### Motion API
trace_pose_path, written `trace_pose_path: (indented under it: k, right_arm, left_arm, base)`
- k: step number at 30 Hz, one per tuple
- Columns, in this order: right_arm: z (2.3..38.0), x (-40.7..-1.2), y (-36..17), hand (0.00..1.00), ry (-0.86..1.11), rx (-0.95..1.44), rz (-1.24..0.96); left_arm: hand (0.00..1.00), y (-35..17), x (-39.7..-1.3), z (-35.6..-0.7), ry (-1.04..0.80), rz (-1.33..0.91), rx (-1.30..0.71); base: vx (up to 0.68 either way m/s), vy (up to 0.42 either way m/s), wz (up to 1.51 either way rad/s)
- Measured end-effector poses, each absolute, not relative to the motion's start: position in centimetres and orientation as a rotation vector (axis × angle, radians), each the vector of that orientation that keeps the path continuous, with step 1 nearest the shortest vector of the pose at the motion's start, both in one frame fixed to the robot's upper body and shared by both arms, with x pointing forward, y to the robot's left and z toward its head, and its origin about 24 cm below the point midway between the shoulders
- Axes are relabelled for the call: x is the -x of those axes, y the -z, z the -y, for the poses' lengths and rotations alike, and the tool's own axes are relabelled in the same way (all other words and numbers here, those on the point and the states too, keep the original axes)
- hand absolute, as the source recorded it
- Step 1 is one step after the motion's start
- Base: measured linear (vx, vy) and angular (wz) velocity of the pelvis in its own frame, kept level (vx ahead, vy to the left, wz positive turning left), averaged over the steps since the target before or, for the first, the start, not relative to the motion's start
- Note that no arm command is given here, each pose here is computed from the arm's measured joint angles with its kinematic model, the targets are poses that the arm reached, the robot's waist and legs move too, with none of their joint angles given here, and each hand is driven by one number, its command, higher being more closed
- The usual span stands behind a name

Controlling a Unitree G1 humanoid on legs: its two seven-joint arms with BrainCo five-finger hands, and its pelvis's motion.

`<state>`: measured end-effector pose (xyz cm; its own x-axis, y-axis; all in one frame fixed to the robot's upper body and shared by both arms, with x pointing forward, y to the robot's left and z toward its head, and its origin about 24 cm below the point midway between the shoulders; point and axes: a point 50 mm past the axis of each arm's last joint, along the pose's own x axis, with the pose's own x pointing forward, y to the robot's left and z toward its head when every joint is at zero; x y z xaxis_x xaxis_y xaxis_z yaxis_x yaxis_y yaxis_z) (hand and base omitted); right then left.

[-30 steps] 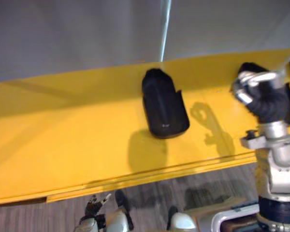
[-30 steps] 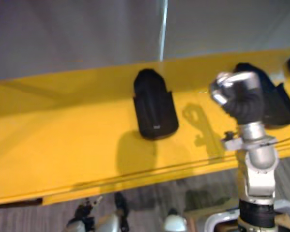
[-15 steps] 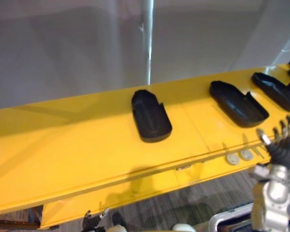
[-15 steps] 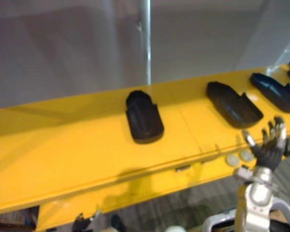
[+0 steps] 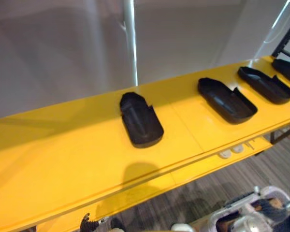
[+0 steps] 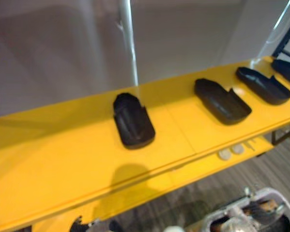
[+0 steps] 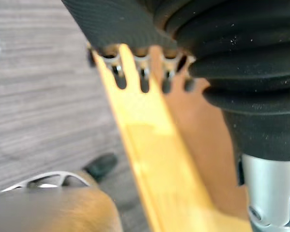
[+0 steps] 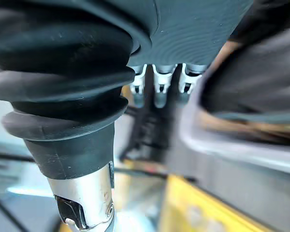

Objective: Walk over and take plastic housings, then place them on the shelf

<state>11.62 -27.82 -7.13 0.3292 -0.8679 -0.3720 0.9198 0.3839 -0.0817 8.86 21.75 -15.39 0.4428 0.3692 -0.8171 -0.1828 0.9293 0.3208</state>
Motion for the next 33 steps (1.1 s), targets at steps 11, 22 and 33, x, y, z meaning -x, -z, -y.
trace_pose_path:
  k: [11, 22, 33]
  right_arm:
    - [24.6, -14.2, 8.2, 0.0, 0.945, -0.16, -0.426]
    - [22.3, -14.9, 8.9, 0.0, 0.718, -0.163, -0.467]
    - [19.8, -15.4, 9.1, 0.0, 0.497, -0.129, -0.493]
  left_arm:
    - [0.0, 15.3, -9.1, -22.0, -0.242, -1.079, -0.316]
    - [0.0, 15.8, -7.4, -22.6, -0.1, -1.173, -0.42]
    - [0.0, 15.7, -8.9, -22.1, -0.054, -1.16, -0.426]
  base:
    - [0.01, 0.038, 0.11]
    - [0.09, 0.009, -0.49]
    - [-0.08, -0.028, -0.52]
